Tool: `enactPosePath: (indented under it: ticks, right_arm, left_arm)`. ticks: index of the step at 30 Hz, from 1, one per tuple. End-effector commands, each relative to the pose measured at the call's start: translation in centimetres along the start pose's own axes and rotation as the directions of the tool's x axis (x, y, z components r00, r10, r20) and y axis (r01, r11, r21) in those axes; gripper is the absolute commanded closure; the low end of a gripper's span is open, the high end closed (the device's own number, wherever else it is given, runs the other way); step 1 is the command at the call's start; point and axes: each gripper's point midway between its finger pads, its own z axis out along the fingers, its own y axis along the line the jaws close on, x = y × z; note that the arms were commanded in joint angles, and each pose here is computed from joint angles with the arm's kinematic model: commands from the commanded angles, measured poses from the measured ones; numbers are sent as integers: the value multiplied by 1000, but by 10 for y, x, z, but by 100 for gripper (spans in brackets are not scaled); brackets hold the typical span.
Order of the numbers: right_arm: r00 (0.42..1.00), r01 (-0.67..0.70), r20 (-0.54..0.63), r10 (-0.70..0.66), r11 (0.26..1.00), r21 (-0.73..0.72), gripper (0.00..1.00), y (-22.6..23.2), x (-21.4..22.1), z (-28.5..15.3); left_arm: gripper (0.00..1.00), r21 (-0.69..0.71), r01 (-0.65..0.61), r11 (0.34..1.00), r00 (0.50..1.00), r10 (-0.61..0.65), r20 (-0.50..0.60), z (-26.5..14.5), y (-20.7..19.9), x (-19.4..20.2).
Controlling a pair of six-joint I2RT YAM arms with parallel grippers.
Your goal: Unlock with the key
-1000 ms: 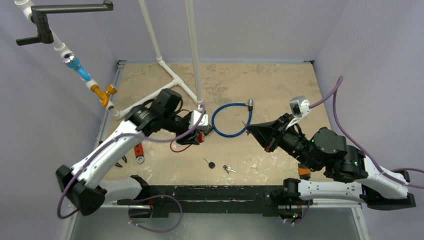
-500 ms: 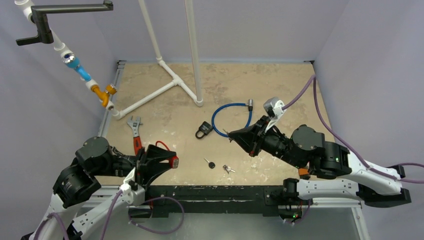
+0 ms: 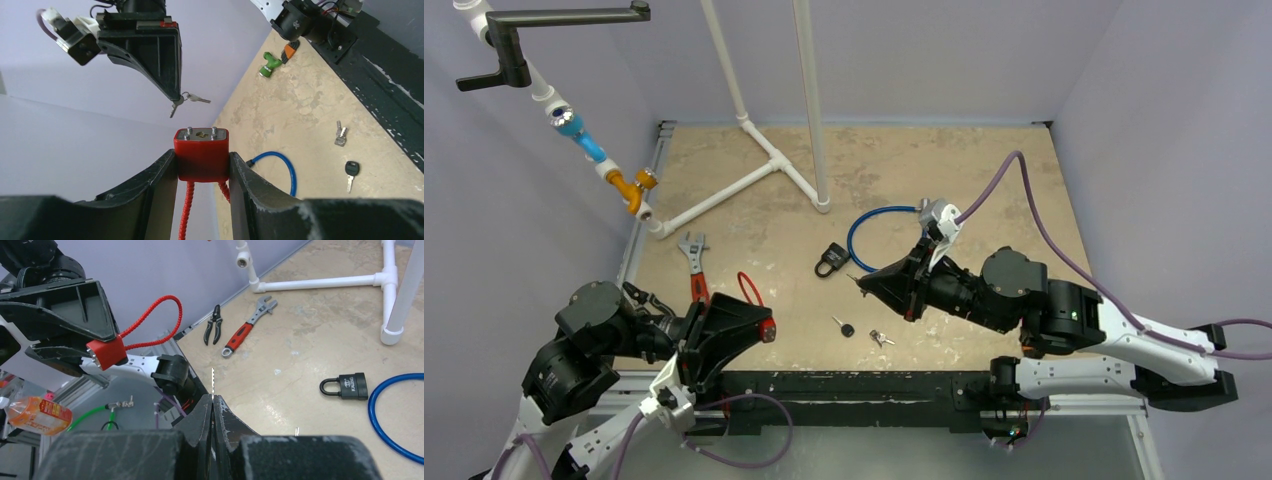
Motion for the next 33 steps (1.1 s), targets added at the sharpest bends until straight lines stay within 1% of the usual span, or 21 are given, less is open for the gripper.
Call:
enactPosePath:
  ticks: [1, 4, 7, 14, 20, 23, 25, 28, 31, 33]
  right_arm:
    - [997, -8, 74, 13, 998, -68, 100, 16, -26, -4]
    - [998, -6, 68, 12, 996, -87, 100, 20, -26, -2]
    - [998, 0, 59, 5, 995, -95, 100, 23, -24, 1]
    - [999, 14, 44, -9, 994, -108, 100, 26, -23, 3]
    - [999, 22, 36, -17, 992, -124, 100, 30, -23, 4]
    - [999, 25, 24, -22, 992, -125, 100, 30, -20, 7]
    - [1000, 27, 17, -25, 993, -118, 100, 29, -18, 9]
    - [999, 35, -7, -36, 995, -98, 100, 26, -12, 14]
    - [998, 48, -44, -51, 997, -66, 100, 21, -4, 20]
    - [997, 51, -63, -55, 997, -59, 100, 21, 0, 24]
  left_arm:
    - [100, -58, -190, 980, 977, 195, 90, -6, 23, -33]
    - [100, -55, -222, 974, 969, 226, 99, -7, 21, -36]
    - [100, -49, -279, 959, 955, 282, 96, -8, 19, -36]
    - [100, -30, -375, 927, 924, 376, 74, -9, 13, -31]
    - [100, -41, -397, 917, 914, 399, 75, -10, 16, -34]
    - [100, -31, -387, 921, 919, 389, 60, -9, 15, -29]
    - [100, -8, -356, 934, 934, 356, 21, -7, 15, -17]
    - [100, 51, -246, 968, 961, 251, -116, -7, 11, 18]
    - [100, 49, -139, 989, 952, 147, -267, -10, 12, 52]
    - [100, 41, -108, 993, 932, 115, -344, -14, 14, 69]
